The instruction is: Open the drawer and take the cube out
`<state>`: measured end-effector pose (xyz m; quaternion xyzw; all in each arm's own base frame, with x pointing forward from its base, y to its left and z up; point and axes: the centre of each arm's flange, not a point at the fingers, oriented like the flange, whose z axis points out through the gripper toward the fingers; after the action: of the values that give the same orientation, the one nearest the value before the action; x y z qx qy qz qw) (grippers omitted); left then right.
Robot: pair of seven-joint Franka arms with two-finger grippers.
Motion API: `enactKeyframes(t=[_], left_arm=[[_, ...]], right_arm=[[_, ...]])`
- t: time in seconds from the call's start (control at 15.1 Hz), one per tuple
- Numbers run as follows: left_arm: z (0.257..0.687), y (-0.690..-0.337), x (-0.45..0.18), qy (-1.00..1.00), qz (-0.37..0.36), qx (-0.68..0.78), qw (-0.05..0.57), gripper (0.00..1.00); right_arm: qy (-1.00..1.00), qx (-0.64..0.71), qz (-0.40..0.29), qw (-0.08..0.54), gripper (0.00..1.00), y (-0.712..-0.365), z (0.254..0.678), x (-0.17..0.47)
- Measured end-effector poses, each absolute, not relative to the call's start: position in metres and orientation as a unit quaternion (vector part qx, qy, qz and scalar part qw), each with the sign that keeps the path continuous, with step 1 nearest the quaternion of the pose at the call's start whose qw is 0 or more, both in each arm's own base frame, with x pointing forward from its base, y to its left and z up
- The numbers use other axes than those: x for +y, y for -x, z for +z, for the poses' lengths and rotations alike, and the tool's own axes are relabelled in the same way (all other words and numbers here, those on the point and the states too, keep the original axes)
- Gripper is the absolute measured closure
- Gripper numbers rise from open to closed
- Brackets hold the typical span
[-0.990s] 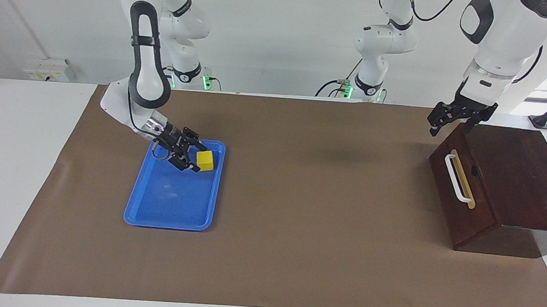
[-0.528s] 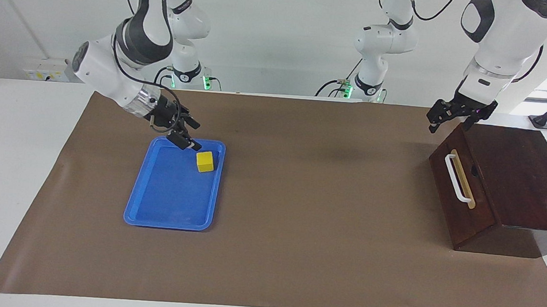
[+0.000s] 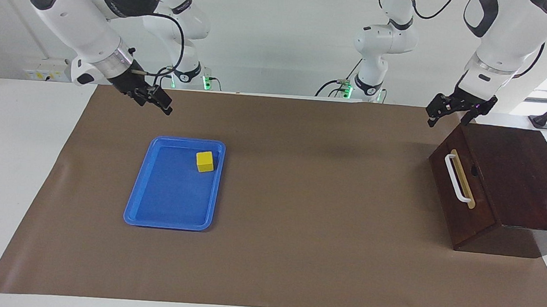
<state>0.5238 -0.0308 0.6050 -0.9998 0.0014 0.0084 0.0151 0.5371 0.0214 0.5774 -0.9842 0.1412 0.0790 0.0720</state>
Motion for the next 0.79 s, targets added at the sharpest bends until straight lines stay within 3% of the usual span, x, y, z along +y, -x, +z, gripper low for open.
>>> enactKeyframes(t=[0.4,0.79], left_arm=[[0.595,-0.532,-0.037,0.999,0.038,0.016,0.01,0.0],[0.62,-0.539,-0.041,0.999,0.027,0.021,0.008,0.0]], right_arm=[[0.996,-0.081,0.024,0.003,0.0,-0.541,0.621,0.003],[0.992,-0.094,0.079,0.007,0.0,-0.532,0.623,-0.014]])
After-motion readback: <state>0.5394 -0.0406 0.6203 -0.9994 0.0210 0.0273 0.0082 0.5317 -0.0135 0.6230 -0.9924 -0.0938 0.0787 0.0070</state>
